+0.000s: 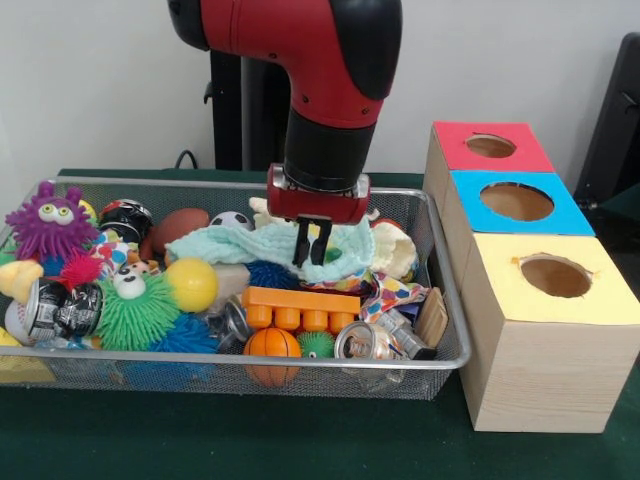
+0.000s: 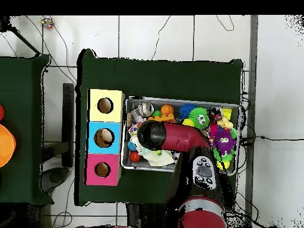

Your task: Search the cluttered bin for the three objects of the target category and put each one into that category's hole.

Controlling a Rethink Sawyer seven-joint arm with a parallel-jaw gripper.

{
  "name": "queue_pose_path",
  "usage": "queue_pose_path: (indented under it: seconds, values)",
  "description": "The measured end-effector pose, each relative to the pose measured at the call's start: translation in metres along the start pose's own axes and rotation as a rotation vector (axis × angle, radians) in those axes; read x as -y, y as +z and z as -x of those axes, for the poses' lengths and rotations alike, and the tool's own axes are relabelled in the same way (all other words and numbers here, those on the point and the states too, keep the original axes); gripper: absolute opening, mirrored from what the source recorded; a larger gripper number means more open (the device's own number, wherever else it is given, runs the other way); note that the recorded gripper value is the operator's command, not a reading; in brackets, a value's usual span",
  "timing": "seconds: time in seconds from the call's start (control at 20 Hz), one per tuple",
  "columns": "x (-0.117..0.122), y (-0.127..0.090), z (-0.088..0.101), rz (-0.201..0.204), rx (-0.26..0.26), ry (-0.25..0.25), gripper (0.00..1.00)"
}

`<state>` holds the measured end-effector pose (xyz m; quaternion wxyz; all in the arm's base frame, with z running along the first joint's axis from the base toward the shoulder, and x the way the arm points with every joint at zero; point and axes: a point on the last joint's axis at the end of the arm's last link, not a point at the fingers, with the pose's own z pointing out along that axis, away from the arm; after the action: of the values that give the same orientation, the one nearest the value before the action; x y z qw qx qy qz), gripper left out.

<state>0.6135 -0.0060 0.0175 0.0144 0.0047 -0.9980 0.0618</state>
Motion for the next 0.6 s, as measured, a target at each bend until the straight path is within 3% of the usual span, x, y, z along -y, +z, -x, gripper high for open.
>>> queue_pose_path:
  seconds: [0.3, 0.6]
  values:
    - [0.004, -0.015, 0.006, -0.002, 0.017, 0.006, 0.0]
    - [0.019, -0.049, 0.011, 0.0, 0.049, 0.033, 0.0]
